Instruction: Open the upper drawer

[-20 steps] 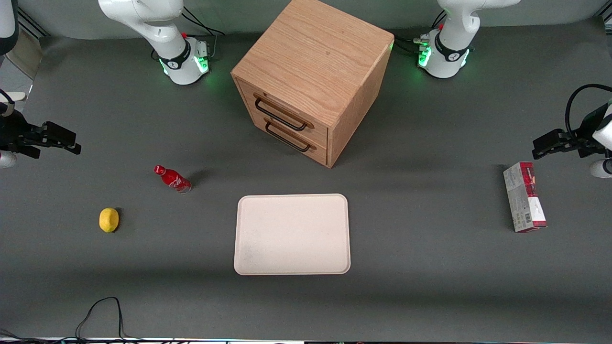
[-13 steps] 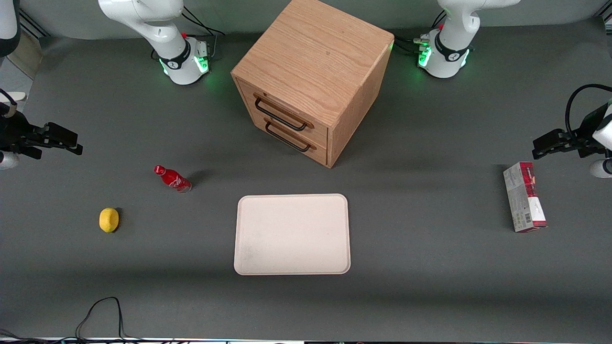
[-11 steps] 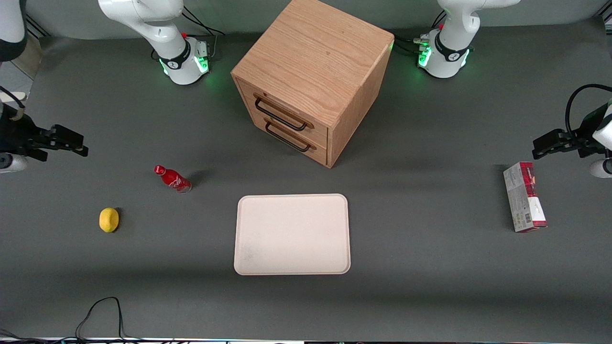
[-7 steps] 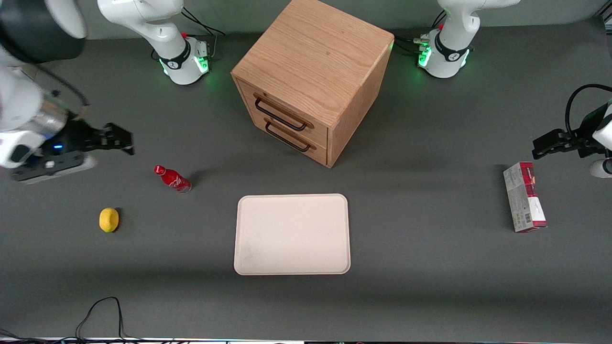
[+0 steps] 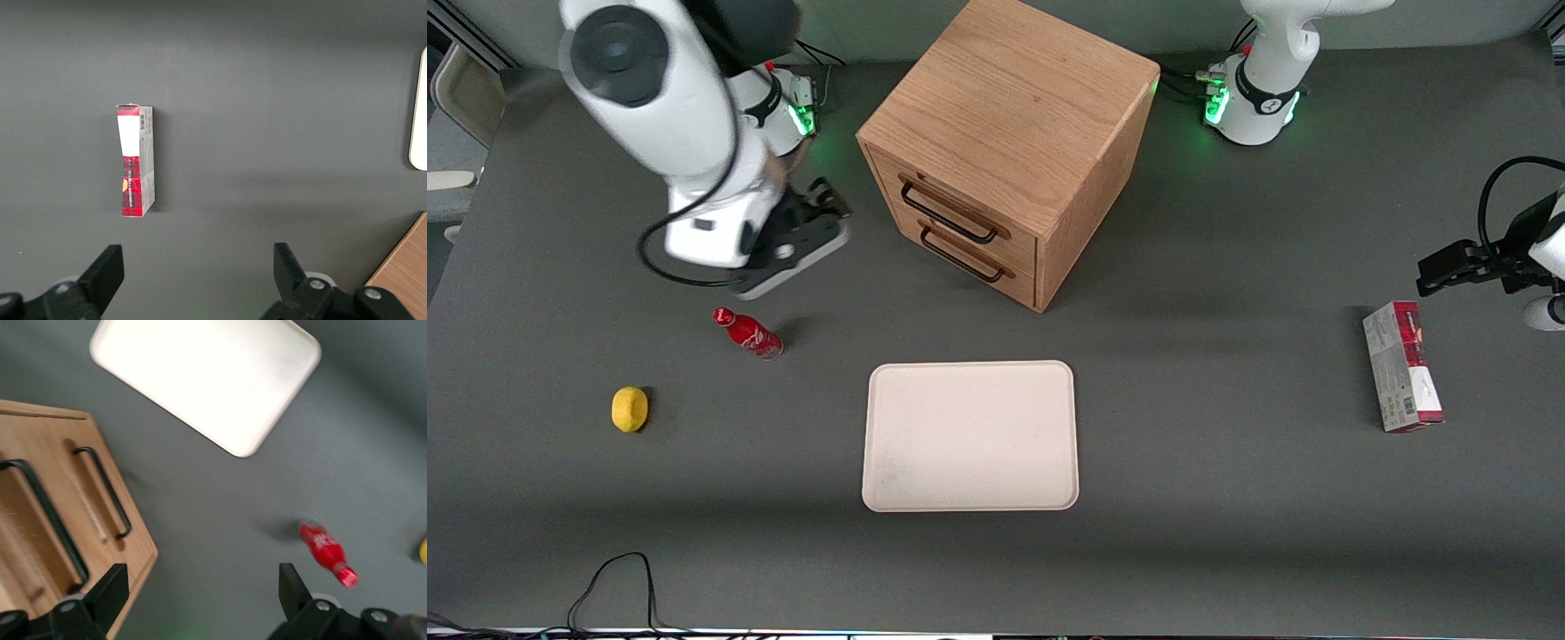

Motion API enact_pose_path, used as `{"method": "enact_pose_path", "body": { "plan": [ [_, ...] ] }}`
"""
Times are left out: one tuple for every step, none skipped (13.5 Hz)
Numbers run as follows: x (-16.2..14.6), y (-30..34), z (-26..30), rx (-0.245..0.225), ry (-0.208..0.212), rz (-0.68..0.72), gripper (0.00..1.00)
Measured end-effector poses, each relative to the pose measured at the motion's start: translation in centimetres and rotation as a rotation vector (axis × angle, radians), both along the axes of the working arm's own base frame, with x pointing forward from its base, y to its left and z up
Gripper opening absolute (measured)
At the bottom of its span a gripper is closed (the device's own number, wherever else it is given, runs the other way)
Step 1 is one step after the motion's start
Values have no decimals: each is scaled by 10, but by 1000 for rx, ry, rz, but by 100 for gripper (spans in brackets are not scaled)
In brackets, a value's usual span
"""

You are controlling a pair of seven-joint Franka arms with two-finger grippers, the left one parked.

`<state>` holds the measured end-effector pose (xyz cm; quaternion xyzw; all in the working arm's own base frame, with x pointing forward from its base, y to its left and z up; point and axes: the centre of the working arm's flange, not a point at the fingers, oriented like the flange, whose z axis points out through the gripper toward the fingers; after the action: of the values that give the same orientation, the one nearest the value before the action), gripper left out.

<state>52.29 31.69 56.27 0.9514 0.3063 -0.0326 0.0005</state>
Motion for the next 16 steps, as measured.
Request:
{"method": "enact_pose_path", "body": {
  "plan": [
    [-9,20,-4,2,-3,35,100],
    [-19,37,-7,0,1,68,100],
    [-26,50,-10,0,1,103,100],
    [-32,62,-12,8,-8,146,100],
    [-34,71,-13,17,-18,186,100],
    [-35,74,-15,18,-18,210,100],
    [-35,75,-18,18,-15,234,100],
    [-35,75,-21,17,-9,270,100],
    [-35,76,-24,16,-3,309,100],
    [-35,76,-26,16,1,339,100],
    [-36,77,-27,22,7,358,100],
    [-38,79,-28,44,22,362,100],
    [-40,82,-29,74,40,360,100],
    [-42,83,-29,94,51,356,100],
    [-42,84,-29,107,60,353,100],
    [-43,84,-30,122,69,350,100]
  ]
}}
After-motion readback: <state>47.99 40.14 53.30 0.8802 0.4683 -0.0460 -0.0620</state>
